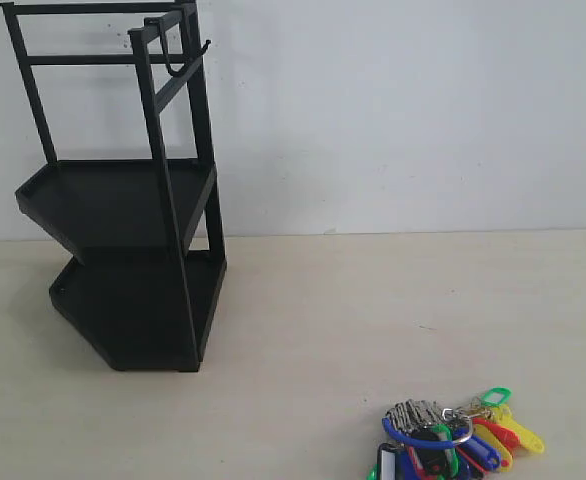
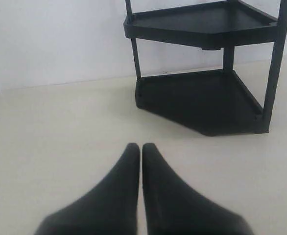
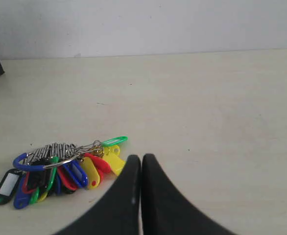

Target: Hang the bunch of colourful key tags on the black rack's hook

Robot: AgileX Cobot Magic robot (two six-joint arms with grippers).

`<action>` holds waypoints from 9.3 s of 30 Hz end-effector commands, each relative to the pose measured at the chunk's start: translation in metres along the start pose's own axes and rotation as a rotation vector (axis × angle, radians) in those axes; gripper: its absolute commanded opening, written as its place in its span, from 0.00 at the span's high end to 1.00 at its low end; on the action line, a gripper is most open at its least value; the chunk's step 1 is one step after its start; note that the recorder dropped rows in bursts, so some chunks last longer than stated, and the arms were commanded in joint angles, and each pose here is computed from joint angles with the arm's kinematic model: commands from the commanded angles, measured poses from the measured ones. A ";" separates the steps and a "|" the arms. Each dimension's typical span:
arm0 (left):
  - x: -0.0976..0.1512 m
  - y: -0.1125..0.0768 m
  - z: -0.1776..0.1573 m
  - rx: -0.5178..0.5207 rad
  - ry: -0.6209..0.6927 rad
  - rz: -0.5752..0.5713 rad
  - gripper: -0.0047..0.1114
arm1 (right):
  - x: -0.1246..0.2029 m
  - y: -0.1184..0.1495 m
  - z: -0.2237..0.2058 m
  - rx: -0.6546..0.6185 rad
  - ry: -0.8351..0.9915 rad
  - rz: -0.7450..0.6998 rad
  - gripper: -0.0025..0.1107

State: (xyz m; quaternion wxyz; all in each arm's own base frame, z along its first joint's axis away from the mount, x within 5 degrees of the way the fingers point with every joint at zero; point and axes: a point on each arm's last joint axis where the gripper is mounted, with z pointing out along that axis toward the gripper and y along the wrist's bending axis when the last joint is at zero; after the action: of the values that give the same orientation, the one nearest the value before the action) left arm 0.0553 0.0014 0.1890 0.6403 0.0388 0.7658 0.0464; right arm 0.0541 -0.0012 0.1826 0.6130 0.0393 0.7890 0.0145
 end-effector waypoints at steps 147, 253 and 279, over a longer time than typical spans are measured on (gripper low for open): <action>-0.001 0.000 0.000 0.001 -0.010 -0.002 0.92 | -0.001 0.238 0.229 -0.233 1.041 -1.602 0.53; -0.001 0.000 0.000 0.001 -0.010 -0.002 0.92 | -0.248 0.164 0.123 -0.349 0.271 -0.196 0.98; -0.001 0.000 0.000 0.001 -0.010 -0.002 0.92 | -0.262 0.103 0.150 -0.525 0.347 0.154 0.98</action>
State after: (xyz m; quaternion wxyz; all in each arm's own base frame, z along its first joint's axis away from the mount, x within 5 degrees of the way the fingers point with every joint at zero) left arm 0.0553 0.0014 0.1890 0.6403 0.0388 0.7658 0.0464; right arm 0.2663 0.0801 0.4028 0.4540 -0.1173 0.8455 0.2556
